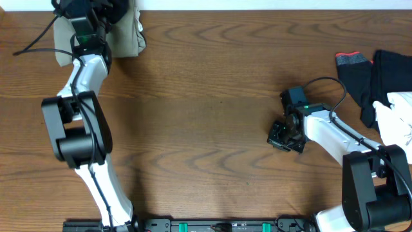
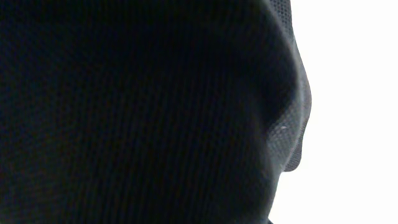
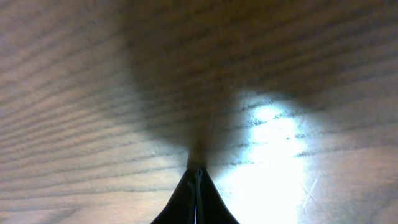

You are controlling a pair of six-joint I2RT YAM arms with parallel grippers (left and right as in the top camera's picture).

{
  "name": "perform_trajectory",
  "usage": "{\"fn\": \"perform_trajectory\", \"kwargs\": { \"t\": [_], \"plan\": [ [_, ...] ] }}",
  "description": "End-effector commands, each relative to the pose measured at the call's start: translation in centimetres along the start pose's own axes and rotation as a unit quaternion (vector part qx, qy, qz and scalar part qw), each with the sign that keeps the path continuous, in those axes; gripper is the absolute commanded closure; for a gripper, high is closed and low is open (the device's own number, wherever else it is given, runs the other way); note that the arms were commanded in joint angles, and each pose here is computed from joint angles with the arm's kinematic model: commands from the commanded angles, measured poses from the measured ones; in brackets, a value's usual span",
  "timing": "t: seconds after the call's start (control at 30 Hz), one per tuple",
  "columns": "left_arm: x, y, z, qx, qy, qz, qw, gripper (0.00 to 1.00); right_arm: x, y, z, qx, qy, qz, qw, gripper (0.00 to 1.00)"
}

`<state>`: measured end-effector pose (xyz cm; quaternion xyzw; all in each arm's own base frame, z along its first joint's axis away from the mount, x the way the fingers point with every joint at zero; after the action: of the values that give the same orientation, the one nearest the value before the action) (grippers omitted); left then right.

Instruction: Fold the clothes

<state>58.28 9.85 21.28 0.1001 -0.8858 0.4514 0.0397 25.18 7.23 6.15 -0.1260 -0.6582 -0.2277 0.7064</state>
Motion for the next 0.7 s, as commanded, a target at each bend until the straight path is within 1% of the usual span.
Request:
{"fn": "perform_trajectory", "kwargs": {
  "t": [0.0,0.07,0.27,0.33,0.4,0.47,0.53,0.57,0.6,0.63,0.67],
  "plan": [
    [-1.4,0.4,-1.0,0.004,-0.015,0.011,1.000,0.90,-1.9,-2.3,0.8,-0.006,0.020,0.060,0.998,0.98],
    [-2.0,1.8,-0.3,0.004,-0.010,-0.001,1.000,0.88,-1.9,-2.3,0.8,-0.006,0.019,0.059,0.998,0.97],
    [-3.1,5.8,2.0,0.008,0.016,-0.041,0.999,0.88,-1.9,-2.3,0.8,-0.006,0.019,0.059,0.998,0.97],
    [-3.4,6.9,2.8,0.009,0.023,-0.050,0.998,0.83,-1.9,-2.3,0.8,-0.006,0.019,0.059,0.998,0.97],
    [-3.5,7.4,3.2,0.010,0.029,-0.057,0.998,0.60,-1.9,-2.3,0.8,-0.006,0.019,0.059,0.998,0.97],
    [-3.4,7.5,3.3,0.010,0.032,-0.062,0.998,0.42,-1.9,-2.3,0.8,-0.006,0.019,0.059,0.998,0.97],
    [-3.4,7.5,3.3,0.010,0.033,-0.060,0.998,0.27,-1.9,-2.3,0.8,-0.006,0.020,0.057,0.998,0.97],
    [-3.4,7.4,3.3,0.010,0.033,-0.060,0.998,0.15,-1.9,-2.2,0.9,-0.006,0.022,0.055,0.998,0.97],
    [-3.4,7.4,3.3,0.010,0.033,-0.060,0.998,0.07,-1.9,-2.2,0.9,-0.006,0.023,0.055,0.998,0.97],
    [-3.4,7.5,3.3,0.010,0.034,-0.060,0.998,0.02,-1.9,-2.2,0.9,-0.006,0.024,0.053,0.998,0.97],
    [-3.4,7.5,3.4,0.010,0.034,-0.061,0.998,0.02,-1.9,-2.2,0.9,-0.006,0.025,0.052,0.998,0.97]
  ]
}}
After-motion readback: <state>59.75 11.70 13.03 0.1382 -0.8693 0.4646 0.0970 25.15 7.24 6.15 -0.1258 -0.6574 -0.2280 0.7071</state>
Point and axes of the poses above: each gripper's point midway between its finger pads, its own x axis back along the fingers, its own y axis along the line the jaws close on, z = x × y, the point moved 7 cm from there along x, back along the fingers, and after that the axes turned 5 degrees about -x, right-handed, at the moved point
